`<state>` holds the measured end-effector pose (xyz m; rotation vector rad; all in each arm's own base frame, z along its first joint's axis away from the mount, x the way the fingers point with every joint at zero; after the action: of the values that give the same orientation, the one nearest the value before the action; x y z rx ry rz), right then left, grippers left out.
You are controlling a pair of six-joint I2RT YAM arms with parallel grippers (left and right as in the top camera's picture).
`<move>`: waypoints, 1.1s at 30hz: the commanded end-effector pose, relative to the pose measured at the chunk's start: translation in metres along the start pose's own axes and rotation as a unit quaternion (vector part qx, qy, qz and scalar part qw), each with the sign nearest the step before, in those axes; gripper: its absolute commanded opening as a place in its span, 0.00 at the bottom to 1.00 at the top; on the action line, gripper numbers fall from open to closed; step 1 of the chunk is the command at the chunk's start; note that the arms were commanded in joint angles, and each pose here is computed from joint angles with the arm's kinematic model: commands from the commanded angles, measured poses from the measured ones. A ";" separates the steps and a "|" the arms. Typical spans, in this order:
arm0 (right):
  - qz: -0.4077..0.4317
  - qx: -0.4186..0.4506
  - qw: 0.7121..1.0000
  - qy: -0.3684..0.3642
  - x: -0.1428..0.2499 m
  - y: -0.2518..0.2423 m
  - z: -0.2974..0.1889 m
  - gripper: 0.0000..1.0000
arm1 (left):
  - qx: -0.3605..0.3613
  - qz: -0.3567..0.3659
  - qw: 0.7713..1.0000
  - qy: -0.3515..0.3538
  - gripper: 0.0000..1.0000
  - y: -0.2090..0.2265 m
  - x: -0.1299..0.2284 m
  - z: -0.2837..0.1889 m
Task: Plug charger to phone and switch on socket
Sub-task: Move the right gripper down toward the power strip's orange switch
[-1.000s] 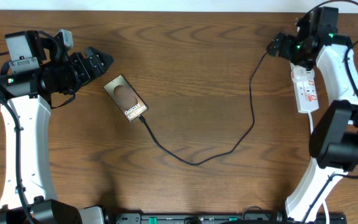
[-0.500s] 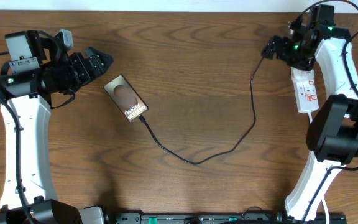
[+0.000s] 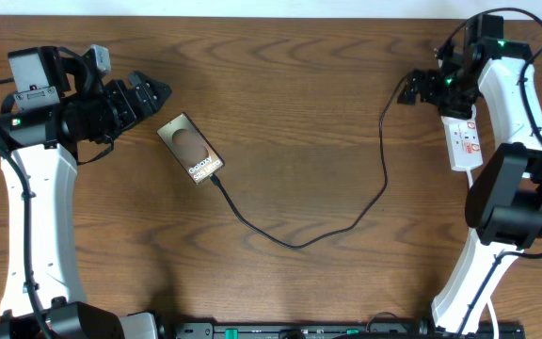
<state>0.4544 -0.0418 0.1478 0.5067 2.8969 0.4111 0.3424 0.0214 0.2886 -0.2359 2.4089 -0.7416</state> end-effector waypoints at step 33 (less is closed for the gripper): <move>0.034 0.040 0.998 -0.039 -0.021 -0.076 -0.021 0.99 | -0.007 0.008 1.000 0.005 0.93 0.002 0.000 0.001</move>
<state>0.4425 -0.1113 0.1467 0.6419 2.8583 0.3083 0.3408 0.0210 0.2875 -0.2370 2.4190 -0.7438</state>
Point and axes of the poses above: each gripper's point midway between its finger pads, its own z axis out along the fingers, its own y axis along the line the jaws close on, x = y × z, the point moved 7 cm from there along -z, back along the fingers, and after that the axes turned 9 degrees about z, right-handed, at the moved point
